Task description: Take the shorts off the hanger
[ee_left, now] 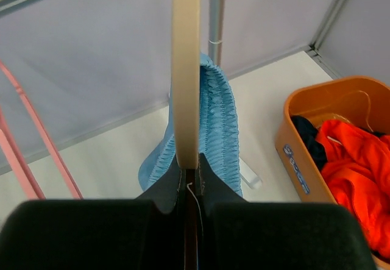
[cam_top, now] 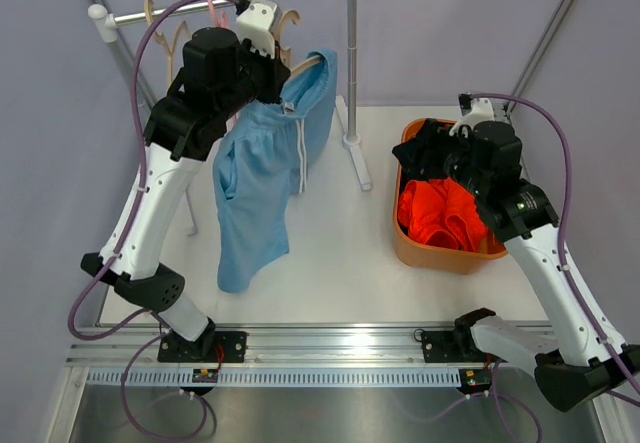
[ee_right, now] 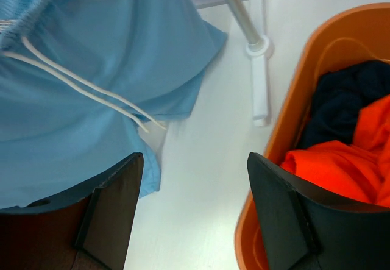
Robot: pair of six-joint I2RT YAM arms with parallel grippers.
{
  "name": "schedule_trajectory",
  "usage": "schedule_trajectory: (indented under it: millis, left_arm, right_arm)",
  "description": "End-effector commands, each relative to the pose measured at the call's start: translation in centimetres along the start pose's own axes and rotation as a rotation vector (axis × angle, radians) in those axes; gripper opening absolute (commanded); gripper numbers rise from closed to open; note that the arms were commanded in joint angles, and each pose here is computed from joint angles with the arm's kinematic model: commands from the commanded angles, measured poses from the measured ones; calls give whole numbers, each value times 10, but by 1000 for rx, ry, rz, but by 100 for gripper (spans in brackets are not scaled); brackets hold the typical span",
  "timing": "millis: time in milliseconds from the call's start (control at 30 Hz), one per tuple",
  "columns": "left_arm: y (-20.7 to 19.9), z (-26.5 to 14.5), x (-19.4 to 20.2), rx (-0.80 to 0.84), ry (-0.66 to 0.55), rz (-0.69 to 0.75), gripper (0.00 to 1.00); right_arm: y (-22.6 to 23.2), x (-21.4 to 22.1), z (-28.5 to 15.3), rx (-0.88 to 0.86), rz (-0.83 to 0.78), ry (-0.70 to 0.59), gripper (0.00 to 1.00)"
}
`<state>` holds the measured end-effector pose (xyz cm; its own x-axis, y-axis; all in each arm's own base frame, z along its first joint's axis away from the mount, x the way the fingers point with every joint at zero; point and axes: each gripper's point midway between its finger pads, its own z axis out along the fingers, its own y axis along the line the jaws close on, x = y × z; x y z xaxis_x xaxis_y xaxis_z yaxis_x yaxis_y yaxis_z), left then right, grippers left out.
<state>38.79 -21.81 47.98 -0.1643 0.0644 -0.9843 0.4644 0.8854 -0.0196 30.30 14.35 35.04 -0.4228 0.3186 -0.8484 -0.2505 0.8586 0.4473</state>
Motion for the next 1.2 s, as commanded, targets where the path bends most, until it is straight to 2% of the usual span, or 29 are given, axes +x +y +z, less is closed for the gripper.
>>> schedule_trajectory:
  millis: [0,233,333,667,967,1067,1100,1167]
  left_arm:
    - [-31,-31,-19,122,-71,5,0]
    - [-57,-52,13,193,-11,-2,0]
    - [-66,-67,16,235,-22,-20,0]
    - [-72,-100,27,281,-25,-22,0]
    - [-83,-104,44,337,1,-44,0]
    - [-85,-106,48,345,7,-46,0]
    - [-86,-107,48,347,6,-48,0]
    - [-86,-108,51,346,14,-45,0]
  right_arm:
    - [43,-23,5,-127,-19,-46,77]
    - [90,-28,23,-197,-39,-35,77]
    - [102,-30,33,-207,-41,-26,77]
    - [117,-2,81,-204,-42,71,73]
    - [126,2,105,-197,-59,94,67]
    - [123,-1,106,-183,-68,81,55]
    - [121,0,106,-175,-70,86,41]
    - [116,-3,105,-143,-72,71,24]
